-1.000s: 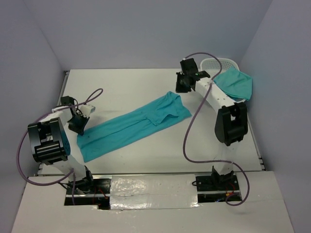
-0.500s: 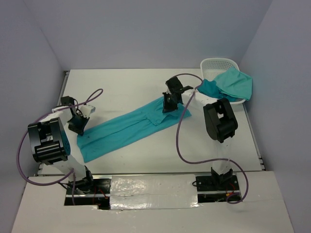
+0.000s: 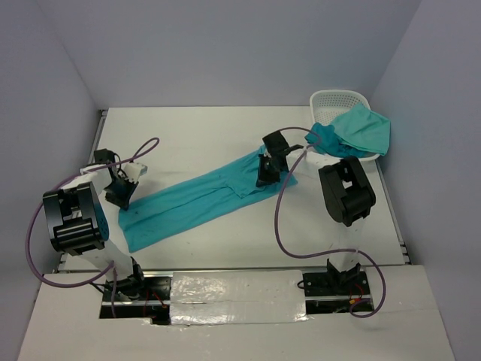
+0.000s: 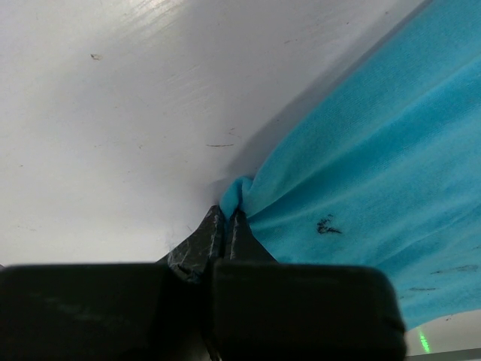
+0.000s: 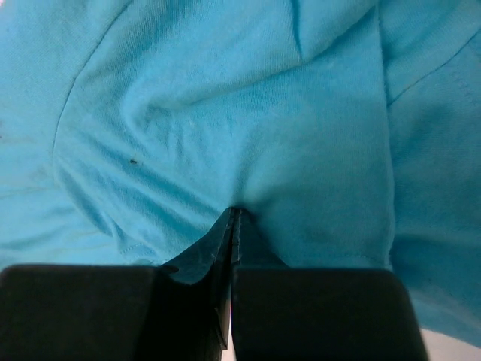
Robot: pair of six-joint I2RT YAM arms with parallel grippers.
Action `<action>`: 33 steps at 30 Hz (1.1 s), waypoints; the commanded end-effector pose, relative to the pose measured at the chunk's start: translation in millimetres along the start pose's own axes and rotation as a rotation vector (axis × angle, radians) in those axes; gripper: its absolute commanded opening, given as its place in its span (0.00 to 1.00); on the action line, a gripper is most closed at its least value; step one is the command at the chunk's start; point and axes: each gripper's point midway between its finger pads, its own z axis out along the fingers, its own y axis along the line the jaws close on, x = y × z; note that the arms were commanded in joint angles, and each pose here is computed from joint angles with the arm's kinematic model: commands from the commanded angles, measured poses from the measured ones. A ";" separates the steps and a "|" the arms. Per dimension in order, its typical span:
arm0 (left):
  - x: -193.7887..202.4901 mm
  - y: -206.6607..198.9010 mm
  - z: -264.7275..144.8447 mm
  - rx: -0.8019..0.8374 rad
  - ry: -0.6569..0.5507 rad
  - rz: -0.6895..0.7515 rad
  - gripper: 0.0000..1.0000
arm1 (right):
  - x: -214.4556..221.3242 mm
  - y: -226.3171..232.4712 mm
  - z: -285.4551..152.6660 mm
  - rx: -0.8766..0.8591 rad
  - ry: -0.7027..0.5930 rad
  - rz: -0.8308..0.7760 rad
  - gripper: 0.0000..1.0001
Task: Fold and stack the t-shirts
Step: Rotate the tshirt 90 degrees
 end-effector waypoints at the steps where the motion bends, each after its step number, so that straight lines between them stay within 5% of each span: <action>1: 13.0 -5.2 4.2 0.022 0.046 -0.007 0.00 | -21.6 2.3 -10.0 0.027 -0.040 -0.020 0.01; 10: 9.3 -4.1 1.4 0.015 0.026 -0.016 0.00 | -55.2 -8.0 -88.5 0.012 -0.176 0.076 0.56; 15: 9.0 -4.9 -0.2 0.015 0.021 -0.019 0.00 | -23.6 -63.6 -76.9 0.101 -0.112 0.270 0.64; 21: 14.3 -7.9 -1.8 0.018 0.033 -0.012 0.00 | -36.5 -69.7 -52.9 0.063 -0.114 0.316 0.67; 26: 18.9 -10.1 -4.7 0.016 0.045 0.000 0.00 | -24.7 -88.6 -28.2 0.080 -0.056 0.389 0.64; 28: 22.8 -13.3 -6.6 0.024 0.050 0.009 0.00 | -19.3 -89.3 -17.9 0.057 -0.027 0.395 0.51; 29: 23.9 -15.5 -7.3 0.032 0.049 0.016 0.00 | -27.4 -88.0 -18.0 0.055 -0.036 0.388 0.31; 31: 24.6 -25.8 -10.6 0.082 0.039 0.047 0.01 | -33.1 -88.8 -8.8 0.075 -0.017 0.368 0.14; 33: 23.6 -32.3 -15.7 0.113 0.020 0.072 0.19 | -42.1 -89.6 -7.4 0.146 0.017 0.381 0.01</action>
